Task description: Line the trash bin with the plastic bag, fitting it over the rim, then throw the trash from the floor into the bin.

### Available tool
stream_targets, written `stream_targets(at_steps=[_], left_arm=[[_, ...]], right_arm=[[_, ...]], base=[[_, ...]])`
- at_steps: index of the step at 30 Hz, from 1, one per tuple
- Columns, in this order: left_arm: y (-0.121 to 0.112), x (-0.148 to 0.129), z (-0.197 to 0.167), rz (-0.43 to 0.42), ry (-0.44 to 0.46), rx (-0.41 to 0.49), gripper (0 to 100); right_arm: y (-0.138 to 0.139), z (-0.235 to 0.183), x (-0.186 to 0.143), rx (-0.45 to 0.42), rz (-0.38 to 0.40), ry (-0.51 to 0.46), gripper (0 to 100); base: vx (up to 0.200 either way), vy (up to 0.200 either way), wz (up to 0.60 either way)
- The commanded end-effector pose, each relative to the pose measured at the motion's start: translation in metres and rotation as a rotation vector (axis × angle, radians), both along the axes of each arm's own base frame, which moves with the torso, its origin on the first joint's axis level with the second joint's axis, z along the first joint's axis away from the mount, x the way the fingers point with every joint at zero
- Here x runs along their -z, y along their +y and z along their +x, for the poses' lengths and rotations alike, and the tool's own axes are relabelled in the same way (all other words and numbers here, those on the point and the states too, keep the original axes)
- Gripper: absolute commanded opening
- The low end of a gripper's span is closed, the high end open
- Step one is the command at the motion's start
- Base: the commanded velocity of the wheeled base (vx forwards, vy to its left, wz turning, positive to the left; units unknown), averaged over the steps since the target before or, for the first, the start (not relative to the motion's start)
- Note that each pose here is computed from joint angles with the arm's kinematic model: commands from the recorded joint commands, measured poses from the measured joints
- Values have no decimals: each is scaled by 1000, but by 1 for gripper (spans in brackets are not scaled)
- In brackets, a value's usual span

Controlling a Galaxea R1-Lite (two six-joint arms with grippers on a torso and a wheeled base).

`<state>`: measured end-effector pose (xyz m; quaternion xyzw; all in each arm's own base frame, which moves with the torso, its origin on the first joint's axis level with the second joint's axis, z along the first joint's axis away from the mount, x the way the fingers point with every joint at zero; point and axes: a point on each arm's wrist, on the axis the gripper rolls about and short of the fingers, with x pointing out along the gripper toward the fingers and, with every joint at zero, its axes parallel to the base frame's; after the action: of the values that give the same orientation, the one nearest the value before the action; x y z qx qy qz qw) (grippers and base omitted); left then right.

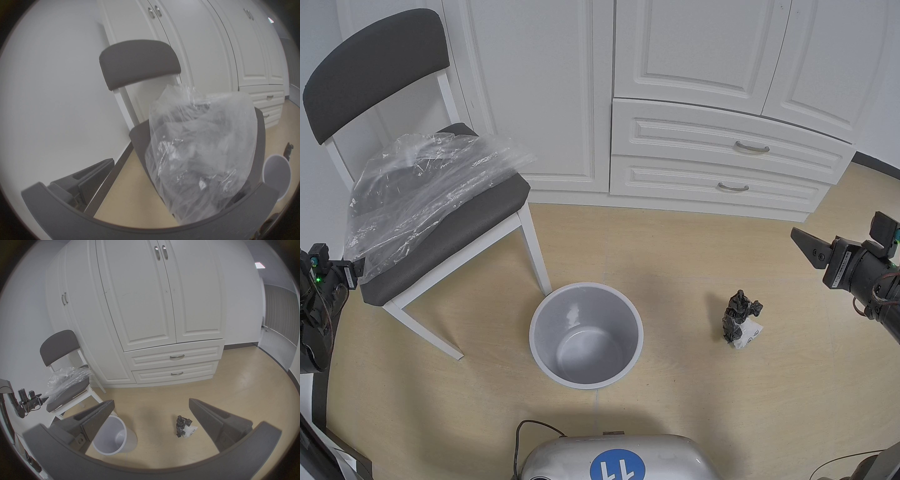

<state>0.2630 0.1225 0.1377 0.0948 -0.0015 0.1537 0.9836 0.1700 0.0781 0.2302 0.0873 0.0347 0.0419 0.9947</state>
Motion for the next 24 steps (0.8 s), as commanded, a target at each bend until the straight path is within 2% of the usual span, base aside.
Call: stream_targets(at_steps=[1, 11, 18, 24], left_arm=[[7, 17, 17, -38, -50, 8, 100], [10, -12, 2, -16, -146, 2, 100], [7, -25, -7, 10, -181, -9, 100], [14, -28, -13, 31, -189, -38, 100]], right_arm=[[1, 0, 1, -6, 1, 2, 100], [3, 2, 3, -21, 11, -18, 100], [3, 2, 3, -32, 14, -26, 100], [3, 2, 3, -34, 15, -24, 100]], base=[[0, 0, 0], [0, 0, 0], [0, 0, 0], [0, 0, 0]])
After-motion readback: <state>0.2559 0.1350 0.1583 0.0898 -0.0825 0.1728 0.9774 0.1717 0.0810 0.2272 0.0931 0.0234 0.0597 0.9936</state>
